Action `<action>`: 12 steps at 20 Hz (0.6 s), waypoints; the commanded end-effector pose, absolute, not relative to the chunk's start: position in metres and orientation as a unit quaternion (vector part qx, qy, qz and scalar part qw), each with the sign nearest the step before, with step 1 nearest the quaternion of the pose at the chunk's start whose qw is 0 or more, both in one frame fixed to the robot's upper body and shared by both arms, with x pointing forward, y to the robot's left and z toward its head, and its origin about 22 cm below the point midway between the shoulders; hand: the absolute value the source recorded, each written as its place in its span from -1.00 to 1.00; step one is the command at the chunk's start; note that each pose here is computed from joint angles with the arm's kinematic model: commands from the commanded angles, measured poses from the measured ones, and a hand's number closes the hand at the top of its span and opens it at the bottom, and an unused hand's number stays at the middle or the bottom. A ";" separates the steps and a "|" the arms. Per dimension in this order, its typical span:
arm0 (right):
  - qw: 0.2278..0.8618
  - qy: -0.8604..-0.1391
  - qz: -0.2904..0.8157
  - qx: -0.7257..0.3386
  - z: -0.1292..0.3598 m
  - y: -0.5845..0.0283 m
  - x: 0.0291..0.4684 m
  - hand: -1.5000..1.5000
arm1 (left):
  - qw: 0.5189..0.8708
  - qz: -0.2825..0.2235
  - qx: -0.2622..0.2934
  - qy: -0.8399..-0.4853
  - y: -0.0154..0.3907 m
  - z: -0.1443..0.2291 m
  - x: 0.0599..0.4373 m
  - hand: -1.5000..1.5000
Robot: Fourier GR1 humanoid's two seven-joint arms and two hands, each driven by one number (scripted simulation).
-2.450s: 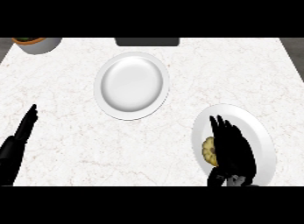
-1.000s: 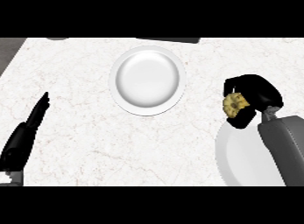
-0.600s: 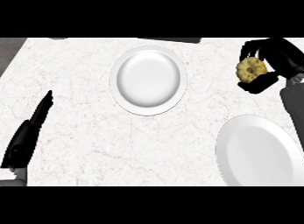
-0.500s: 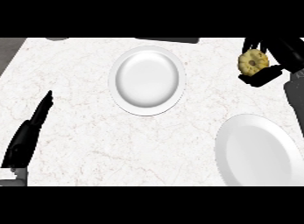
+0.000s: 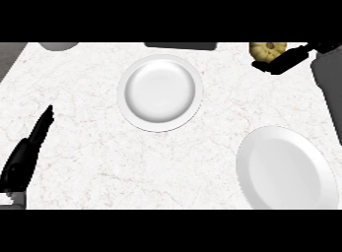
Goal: Pick the squash from the plate and place it in the plate
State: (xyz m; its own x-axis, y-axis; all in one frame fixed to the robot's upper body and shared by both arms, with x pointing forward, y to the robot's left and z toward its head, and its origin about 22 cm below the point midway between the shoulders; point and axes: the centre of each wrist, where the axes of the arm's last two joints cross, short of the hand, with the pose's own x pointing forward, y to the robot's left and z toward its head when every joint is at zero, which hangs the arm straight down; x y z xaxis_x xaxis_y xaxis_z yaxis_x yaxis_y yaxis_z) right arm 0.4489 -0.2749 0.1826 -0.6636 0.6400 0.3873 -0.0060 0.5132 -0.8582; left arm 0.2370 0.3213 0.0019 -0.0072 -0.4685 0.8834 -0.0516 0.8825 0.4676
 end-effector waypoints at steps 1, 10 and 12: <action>0.330 -0.816 0.452 -0.144 0.195 -0.255 0.465 1.00 | 0.682 -0.150 0.190 -0.690 0.329 0.006 0.231 0.00; 0.347 -0.805 0.478 -0.059 0.188 -0.122 0.466 1.00 | 0.687 -0.141 0.202 -0.683 0.320 -0.001 0.225 0.00; 0.366 -0.797 0.476 -0.063 0.172 -0.106 0.467 1.00 | 0.690 -0.141 0.200 -0.681 0.335 0.007 0.227 0.00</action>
State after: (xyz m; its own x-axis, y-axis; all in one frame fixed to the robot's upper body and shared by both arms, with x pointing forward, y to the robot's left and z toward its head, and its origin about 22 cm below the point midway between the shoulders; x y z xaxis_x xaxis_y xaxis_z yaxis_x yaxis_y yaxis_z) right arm 0.4698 -0.1449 0.1842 -0.7442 0.4556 0.4885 -0.2019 0.5436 -0.8147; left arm 0.2288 0.3274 -0.0009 0.0218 -0.4697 0.8826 -0.0756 0.8795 0.4699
